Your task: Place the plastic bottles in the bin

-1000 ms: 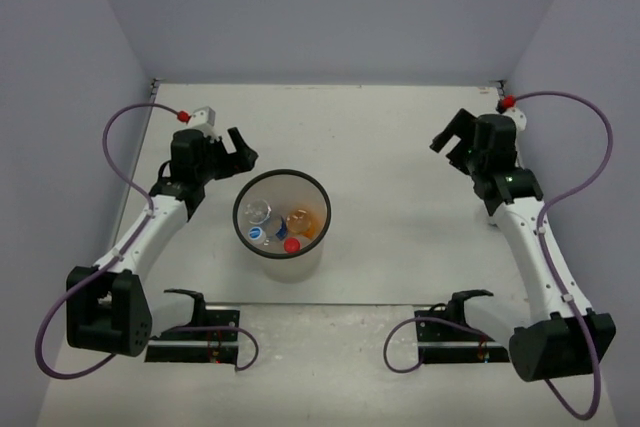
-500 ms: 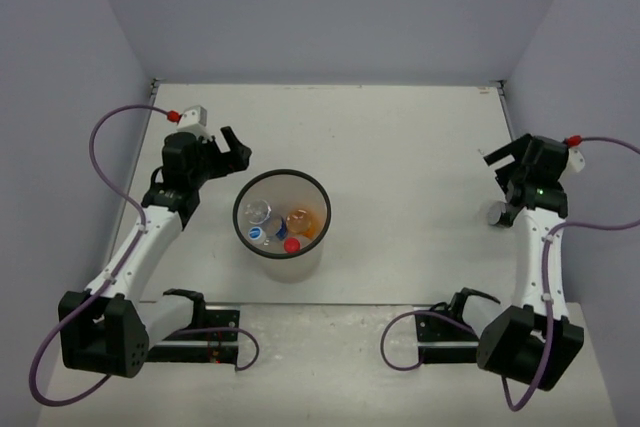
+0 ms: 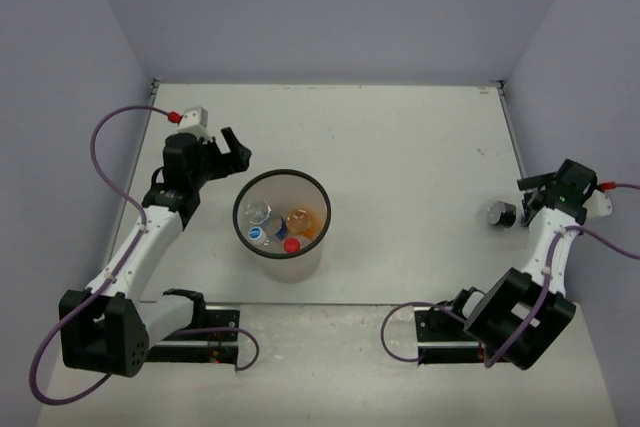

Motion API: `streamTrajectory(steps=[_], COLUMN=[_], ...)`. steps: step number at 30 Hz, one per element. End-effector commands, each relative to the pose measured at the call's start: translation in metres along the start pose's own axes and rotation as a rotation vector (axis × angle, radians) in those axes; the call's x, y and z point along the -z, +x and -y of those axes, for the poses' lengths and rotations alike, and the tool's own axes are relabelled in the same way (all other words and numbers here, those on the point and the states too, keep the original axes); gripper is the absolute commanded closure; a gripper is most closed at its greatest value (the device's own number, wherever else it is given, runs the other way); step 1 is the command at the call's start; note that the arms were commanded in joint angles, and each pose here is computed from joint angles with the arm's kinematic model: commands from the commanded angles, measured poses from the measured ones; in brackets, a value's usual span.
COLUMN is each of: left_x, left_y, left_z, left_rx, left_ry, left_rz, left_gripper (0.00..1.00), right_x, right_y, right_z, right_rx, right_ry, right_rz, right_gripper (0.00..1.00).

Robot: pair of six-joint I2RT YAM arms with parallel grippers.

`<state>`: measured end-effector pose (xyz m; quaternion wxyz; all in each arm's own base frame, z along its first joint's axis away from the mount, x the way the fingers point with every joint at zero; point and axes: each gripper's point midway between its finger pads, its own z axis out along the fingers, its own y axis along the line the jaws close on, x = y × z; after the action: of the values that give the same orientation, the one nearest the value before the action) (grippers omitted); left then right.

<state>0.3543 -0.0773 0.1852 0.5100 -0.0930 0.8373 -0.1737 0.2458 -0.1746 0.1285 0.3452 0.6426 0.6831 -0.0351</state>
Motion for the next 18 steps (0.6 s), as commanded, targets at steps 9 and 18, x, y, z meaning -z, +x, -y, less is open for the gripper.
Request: streamTrajectory(steps=[9, 18], left_x=[-0.003, -0.004], left_y=[0.001, 0.002], left_z=[-0.012, -0.014], left_rx=[-0.032, -0.032], left_ry=[-0.051, -0.059], left_rz=[0.008, 0.007], left_gripper=[0.0, 0.0], right_x=[-0.042, -0.069], right_y=[0.024, 0.041], right_z=[0.008, 0.018], right_rx=[-0.015, 0.009], right_ry=[0.047, 0.09], right_rz=[-0.11, -0.167], right_gripper=[0.01, 0.01])
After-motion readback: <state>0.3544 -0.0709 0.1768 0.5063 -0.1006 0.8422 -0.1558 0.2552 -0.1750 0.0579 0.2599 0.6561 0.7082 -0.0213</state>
